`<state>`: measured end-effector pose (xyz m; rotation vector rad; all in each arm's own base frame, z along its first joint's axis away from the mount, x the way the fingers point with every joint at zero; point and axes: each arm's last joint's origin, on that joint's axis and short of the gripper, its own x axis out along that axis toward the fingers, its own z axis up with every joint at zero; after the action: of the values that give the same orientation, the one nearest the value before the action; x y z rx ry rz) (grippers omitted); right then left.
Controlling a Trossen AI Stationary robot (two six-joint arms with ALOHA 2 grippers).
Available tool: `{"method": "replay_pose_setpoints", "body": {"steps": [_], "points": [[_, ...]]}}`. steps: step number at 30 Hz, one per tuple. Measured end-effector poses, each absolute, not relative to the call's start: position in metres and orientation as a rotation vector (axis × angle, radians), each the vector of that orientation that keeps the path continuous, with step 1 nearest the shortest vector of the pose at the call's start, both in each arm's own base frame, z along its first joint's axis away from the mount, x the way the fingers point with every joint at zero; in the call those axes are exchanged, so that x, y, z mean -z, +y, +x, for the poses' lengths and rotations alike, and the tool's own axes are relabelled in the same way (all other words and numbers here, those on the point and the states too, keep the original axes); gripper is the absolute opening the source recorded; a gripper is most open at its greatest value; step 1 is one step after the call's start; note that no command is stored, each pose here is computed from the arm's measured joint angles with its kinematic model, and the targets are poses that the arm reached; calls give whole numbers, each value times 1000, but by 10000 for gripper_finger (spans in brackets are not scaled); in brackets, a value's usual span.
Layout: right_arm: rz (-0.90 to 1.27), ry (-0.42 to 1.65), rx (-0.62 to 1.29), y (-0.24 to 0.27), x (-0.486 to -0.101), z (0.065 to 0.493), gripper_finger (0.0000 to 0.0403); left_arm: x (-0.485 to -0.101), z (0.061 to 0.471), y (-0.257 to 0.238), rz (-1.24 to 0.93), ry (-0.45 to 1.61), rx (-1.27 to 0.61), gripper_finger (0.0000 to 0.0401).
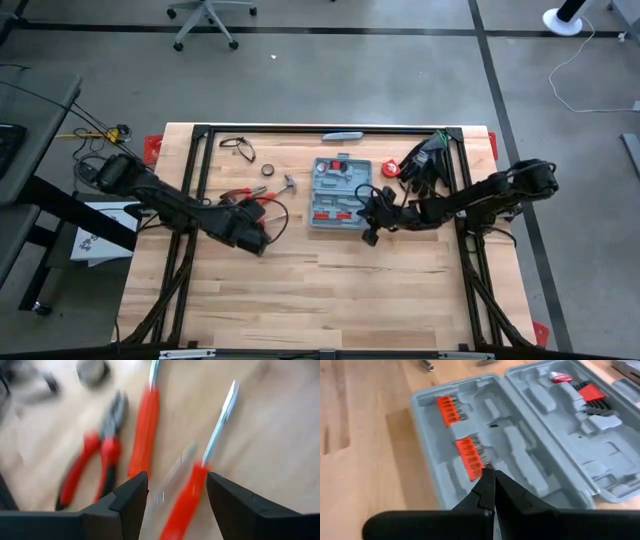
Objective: Prefit tool cases
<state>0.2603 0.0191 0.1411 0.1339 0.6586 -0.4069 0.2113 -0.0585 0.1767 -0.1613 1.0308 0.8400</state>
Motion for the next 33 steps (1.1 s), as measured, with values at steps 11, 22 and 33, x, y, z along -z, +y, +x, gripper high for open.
{"method": "replay_pose_setpoints", "body": {"steps": [11, 22, 33], "points": [[164, 620, 489, -7, -144, 263, 0, -193, 279, -2, -74, 726, -664, 143], [184, 642, 503, -8, -142, 262, 0, -203, 302, 31, -67, 549, -554, 131], [184, 642, 502, -8, -142, 262, 0, -210, 306, 33, -60, 478, -553, 131]]}}
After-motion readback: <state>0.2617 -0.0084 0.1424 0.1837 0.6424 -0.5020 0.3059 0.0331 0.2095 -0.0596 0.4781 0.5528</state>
